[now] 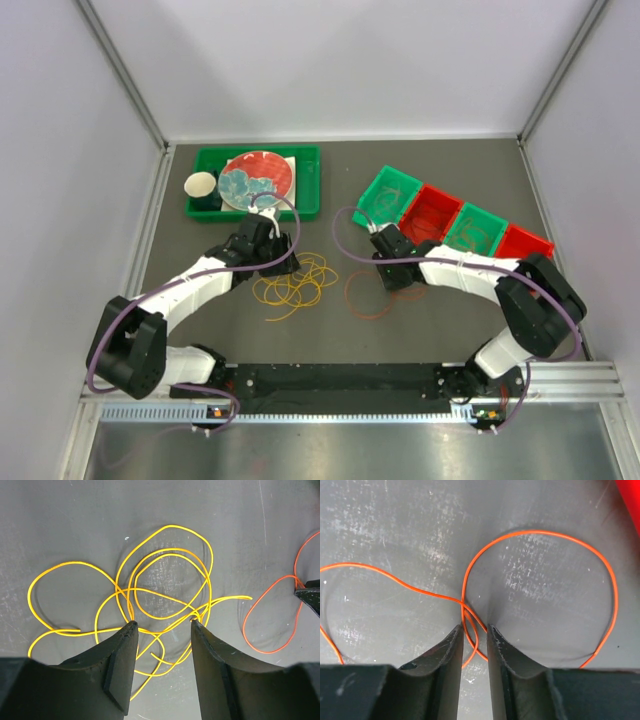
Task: Untangle the cables
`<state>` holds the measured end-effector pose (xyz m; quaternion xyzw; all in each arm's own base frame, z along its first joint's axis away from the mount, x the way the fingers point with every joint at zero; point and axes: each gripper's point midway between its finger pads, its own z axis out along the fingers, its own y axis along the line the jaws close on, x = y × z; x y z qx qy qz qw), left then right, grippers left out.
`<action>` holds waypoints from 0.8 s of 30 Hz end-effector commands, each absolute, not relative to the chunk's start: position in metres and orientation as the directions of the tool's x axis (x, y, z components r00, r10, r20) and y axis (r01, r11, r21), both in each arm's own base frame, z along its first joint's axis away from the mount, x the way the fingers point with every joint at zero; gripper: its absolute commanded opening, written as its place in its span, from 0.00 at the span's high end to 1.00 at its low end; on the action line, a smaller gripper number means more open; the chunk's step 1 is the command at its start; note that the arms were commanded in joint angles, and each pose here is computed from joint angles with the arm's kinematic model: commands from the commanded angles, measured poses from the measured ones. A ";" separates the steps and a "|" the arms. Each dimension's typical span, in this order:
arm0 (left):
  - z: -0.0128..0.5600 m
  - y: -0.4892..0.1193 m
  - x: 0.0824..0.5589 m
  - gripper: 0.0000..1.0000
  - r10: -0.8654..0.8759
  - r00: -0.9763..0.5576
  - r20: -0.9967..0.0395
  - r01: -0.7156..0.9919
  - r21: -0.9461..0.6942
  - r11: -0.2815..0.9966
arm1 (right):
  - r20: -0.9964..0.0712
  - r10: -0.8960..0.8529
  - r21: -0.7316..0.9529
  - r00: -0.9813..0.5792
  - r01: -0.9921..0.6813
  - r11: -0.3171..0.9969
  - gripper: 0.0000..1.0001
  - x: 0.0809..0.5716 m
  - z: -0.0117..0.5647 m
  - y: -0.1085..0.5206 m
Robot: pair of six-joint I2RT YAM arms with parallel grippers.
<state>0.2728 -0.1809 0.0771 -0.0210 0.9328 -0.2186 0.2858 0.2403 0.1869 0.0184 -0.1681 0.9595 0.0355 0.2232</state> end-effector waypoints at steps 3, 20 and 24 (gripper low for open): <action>0.090 -0.185 0.283 0.49 -0.173 -0.811 -0.559 0.110 -0.436 0.893 | -0.385 -0.298 -0.074 -0.874 -0.293 0.953 0.76 0.229 0.007 0.176; 0.093 -0.184 0.286 0.49 -0.171 -0.805 -0.568 0.111 -0.427 0.897 | -0.543 -0.250 -0.071 -0.801 -0.252 0.965 1.00 0.245 0.068 0.181; 0.094 -0.185 0.287 0.49 -0.179 -0.804 -0.568 0.108 -0.434 0.894 | -0.639 -0.207 -0.073 -0.740 -0.210 0.975 1.00 0.258 0.115 0.175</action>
